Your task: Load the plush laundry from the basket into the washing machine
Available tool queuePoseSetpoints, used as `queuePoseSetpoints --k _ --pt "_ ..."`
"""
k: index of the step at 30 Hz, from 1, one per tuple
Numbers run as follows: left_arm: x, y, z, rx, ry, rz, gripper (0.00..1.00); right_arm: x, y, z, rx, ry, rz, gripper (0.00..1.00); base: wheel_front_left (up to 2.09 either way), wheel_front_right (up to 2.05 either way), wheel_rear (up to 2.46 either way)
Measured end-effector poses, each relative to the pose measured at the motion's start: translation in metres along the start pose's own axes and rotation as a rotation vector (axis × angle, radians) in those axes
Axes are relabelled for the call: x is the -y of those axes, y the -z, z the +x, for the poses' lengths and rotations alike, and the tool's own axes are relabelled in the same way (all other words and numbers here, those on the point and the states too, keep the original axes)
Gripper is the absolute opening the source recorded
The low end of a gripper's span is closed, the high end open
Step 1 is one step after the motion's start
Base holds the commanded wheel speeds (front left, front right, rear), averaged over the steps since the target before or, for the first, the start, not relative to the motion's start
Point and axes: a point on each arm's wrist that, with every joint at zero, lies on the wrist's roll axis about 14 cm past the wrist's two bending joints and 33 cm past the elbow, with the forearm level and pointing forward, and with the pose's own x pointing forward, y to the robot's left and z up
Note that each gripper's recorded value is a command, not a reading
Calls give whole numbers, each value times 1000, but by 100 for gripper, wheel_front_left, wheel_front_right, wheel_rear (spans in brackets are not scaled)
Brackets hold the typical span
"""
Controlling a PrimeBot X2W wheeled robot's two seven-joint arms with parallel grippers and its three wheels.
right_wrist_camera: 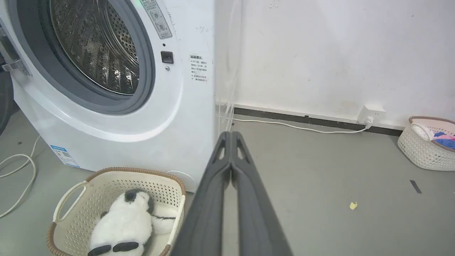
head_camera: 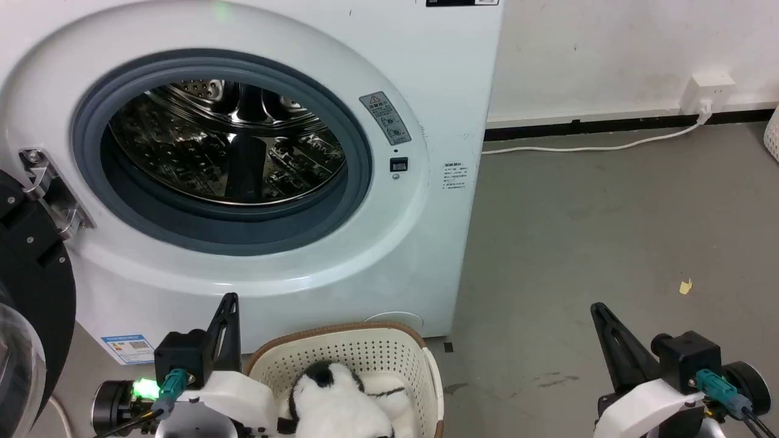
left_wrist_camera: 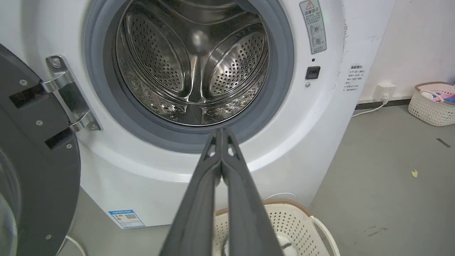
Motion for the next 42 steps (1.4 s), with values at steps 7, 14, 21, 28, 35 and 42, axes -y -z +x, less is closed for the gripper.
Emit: queuePoseSetpoints --k 7,14,21,28,35,42 --pt "0 0 0 0 -1 0 0 0 0 0 0 0 0 0 0 0 0" --pt "0 0 0 0 0 0 0 0 0 0 0 0 0 0 0 0 0" --pt "0 0 0 0 0 0 0 0 0 0 0 0 0 0 0 0 0" --pt "0 0 0 0 -1 0 0 0 0 0 0 0 0 0 0 0 0" --pt "0 0 0 0 0 0 0 0 0 0 0 0 0 0 0 0 0" --pt "0 0 0 0 0 0 0 0 0 0 0 0 0 0 0 0 0"
